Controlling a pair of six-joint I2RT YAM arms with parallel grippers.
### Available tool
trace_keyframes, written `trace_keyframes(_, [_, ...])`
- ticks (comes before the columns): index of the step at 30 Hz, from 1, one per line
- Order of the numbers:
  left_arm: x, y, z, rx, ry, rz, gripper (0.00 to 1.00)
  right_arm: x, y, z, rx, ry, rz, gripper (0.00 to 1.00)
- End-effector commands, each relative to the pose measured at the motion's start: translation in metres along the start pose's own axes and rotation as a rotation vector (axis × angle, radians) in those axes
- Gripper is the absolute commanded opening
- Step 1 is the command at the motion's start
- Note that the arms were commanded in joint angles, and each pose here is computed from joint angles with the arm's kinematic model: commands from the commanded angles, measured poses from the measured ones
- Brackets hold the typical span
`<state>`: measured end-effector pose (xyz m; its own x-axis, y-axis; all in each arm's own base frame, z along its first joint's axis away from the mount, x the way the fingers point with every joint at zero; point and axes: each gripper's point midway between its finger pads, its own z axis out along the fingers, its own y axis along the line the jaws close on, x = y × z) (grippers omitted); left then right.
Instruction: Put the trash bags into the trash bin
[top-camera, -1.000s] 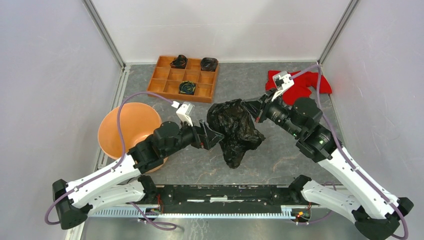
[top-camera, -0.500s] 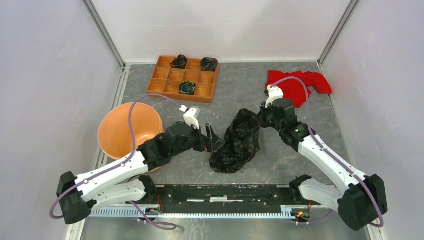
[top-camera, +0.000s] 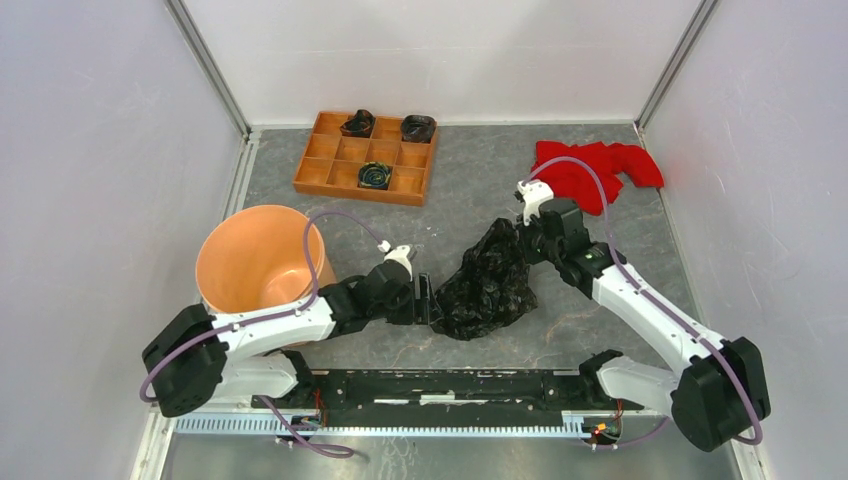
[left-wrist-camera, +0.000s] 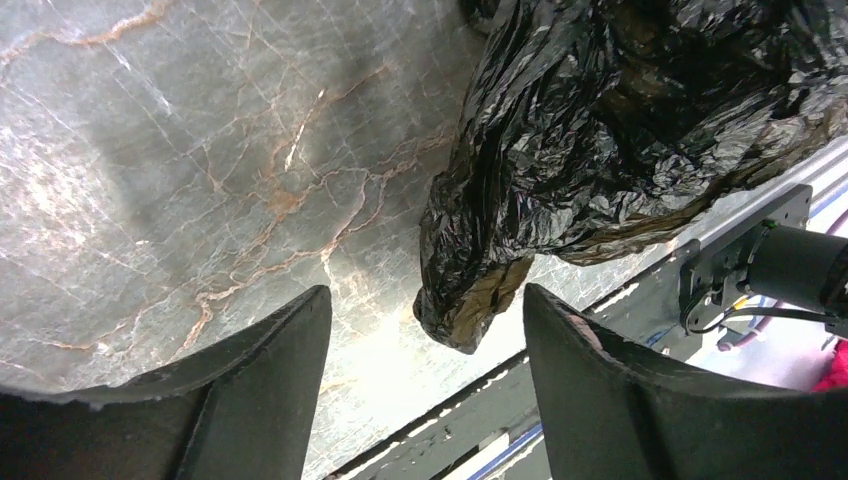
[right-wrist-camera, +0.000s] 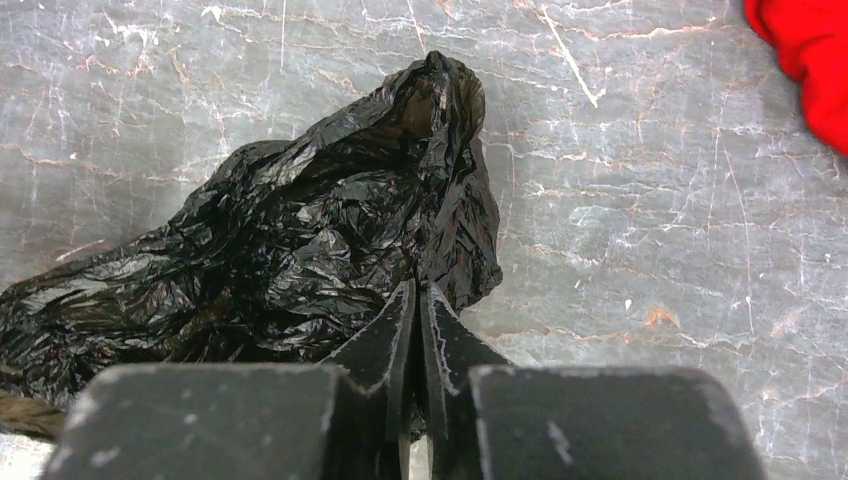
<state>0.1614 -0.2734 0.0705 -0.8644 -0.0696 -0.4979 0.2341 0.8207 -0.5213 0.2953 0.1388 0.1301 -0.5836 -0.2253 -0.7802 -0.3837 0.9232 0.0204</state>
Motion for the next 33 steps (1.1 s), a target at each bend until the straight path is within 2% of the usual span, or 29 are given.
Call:
trace_keyframes(1, [-0.011,-0.020,0.004,0.079,-0.044,-0.073,0.72,0.001,-0.003,-0.010,0.006,-0.023,-0.024,0.13])
trace_keyframes(5, [-0.010,-0.019,0.008,0.092,-0.053,-0.080,0.56,0.010,-0.012,-0.015,0.053,-0.010,-0.015,0.36])
trace_keyframes(6, [-0.010,-0.020,0.009,0.092,-0.052,-0.071,0.53,0.013,-0.015,-0.016,0.067,-0.008,-0.002,0.44])
trace_keyframes(11, [-0.011,-0.014,0.013,0.062,-0.057,-0.051,0.39,0.025,-0.015,-0.016,0.004,-0.026,0.077,0.74])
trace_keyframes(12, [-0.013,-0.013,0.013,0.052,-0.065,-0.053,0.34,0.028,-0.019,-0.016,0.014,-0.022,0.086,0.78])
trace_keyframes(15, [-0.017,-0.012,0.009,0.041,-0.082,-0.037,0.22,0.042,-0.033,-0.013,0.063,0.019,0.106,0.82])
trace_keyframes(16, [-0.020,-0.012,0.007,0.043,-0.093,-0.034,0.19,0.046,-0.041,-0.014,0.107,0.034,0.109,0.81])
trace_keyframes(18, [-0.024,-0.010,0.003,0.038,-0.121,-0.031,0.18,0.047,-0.054,-0.024,0.183,0.070,0.089,0.79])
trace_keyframes(20, [-0.025,-0.013,0.000,0.053,-0.127,-0.034,0.16,0.027,-0.050,-0.042,0.177,0.022,0.061,0.80])
trace_keyframes(22, [-0.022,-0.017,-0.001,0.081,-0.116,-0.029,0.13,0.000,-0.029,-0.060,0.106,-0.066,0.024,0.83])
trace_keyframes(24, [-0.024,-0.023,0.000,0.113,-0.122,-0.027,0.10,-0.011,0.006,-0.068,-0.025,-0.097,-0.021,0.89])
trace_keyframes(27, [-0.025,-0.028,0.000,0.135,-0.119,-0.030,0.07,0.018,0.072,-0.055,-0.337,-0.011,-0.049,0.90])
trace_keyframes(28, [-0.025,-0.030,-0.001,0.142,-0.118,-0.031,0.07,0.028,0.084,-0.050,-0.385,0.011,-0.042,0.91])
trace_keyframes(29, [-0.026,-0.033,-0.001,0.151,-0.118,-0.031,0.06,0.035,0.088,-0.045,-0.385,0.031,-0.041,0.96])
trace_keyframes(33, [-0.028,-0.037,-0.005,0.164,-0.121,-0.017,0.06,0.044,0.067,-0.028,-0.235,0.034,-0.050,0.98])
